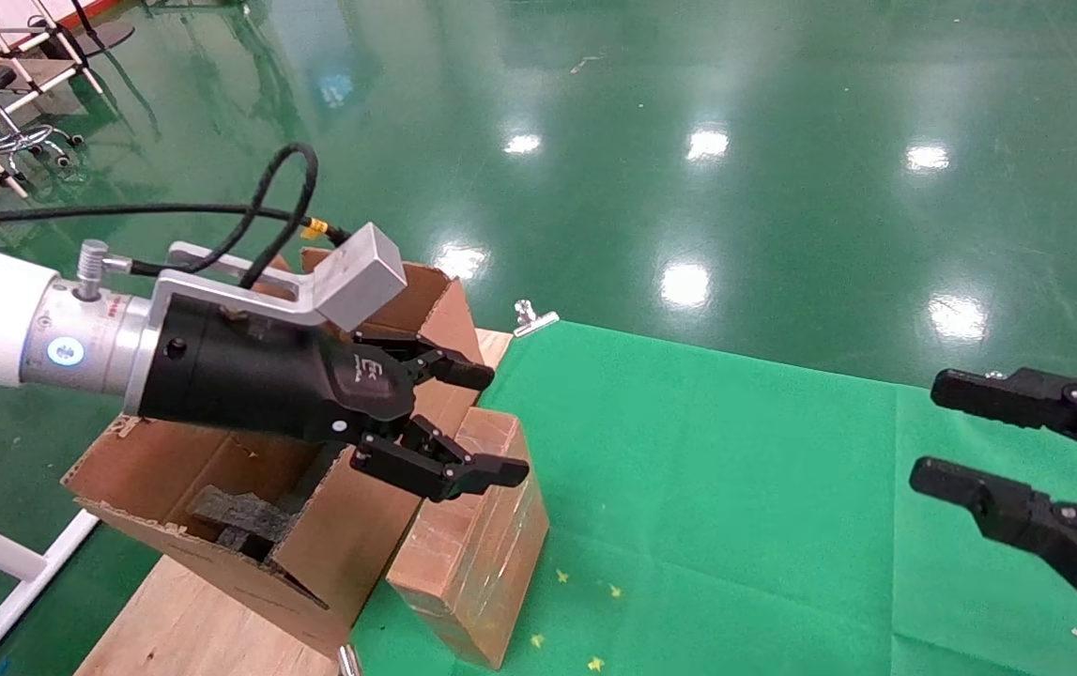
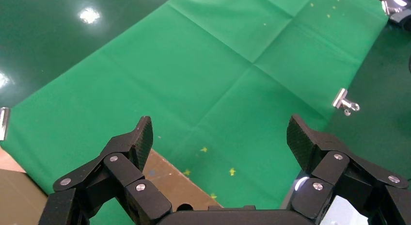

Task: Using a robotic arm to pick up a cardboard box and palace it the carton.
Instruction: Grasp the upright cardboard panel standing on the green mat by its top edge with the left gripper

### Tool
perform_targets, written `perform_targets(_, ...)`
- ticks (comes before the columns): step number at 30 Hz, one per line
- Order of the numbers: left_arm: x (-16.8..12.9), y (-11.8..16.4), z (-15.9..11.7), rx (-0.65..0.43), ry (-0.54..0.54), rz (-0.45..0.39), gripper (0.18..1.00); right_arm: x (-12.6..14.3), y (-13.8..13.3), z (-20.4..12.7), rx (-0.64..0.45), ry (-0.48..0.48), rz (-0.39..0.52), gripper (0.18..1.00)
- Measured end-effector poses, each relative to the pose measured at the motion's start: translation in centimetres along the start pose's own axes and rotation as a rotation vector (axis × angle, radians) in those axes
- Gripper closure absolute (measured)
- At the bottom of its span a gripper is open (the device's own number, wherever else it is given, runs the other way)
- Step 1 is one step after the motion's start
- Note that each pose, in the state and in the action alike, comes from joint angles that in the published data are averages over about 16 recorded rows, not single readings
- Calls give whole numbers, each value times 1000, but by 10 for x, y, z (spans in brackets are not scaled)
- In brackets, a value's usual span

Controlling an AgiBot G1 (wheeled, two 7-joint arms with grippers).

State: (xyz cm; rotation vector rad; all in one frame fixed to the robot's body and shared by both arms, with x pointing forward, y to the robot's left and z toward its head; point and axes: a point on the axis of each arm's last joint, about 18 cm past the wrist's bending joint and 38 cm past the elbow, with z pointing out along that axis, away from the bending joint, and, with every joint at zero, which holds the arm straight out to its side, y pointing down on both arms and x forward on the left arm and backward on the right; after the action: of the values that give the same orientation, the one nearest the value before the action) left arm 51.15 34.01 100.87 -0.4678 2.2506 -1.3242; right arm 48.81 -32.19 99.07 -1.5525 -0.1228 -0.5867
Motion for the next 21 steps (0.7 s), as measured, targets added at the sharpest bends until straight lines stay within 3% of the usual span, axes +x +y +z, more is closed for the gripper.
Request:
perform_targets(10, -7, 2, 4, -91, -37, -57, 183, 0, 0, 0, 0, 0, 0, 804)
perform_targets(21, -20, -3, 17, -292, -138, -254, 183, 0, 0, 0, 0, 0, 0, 946)
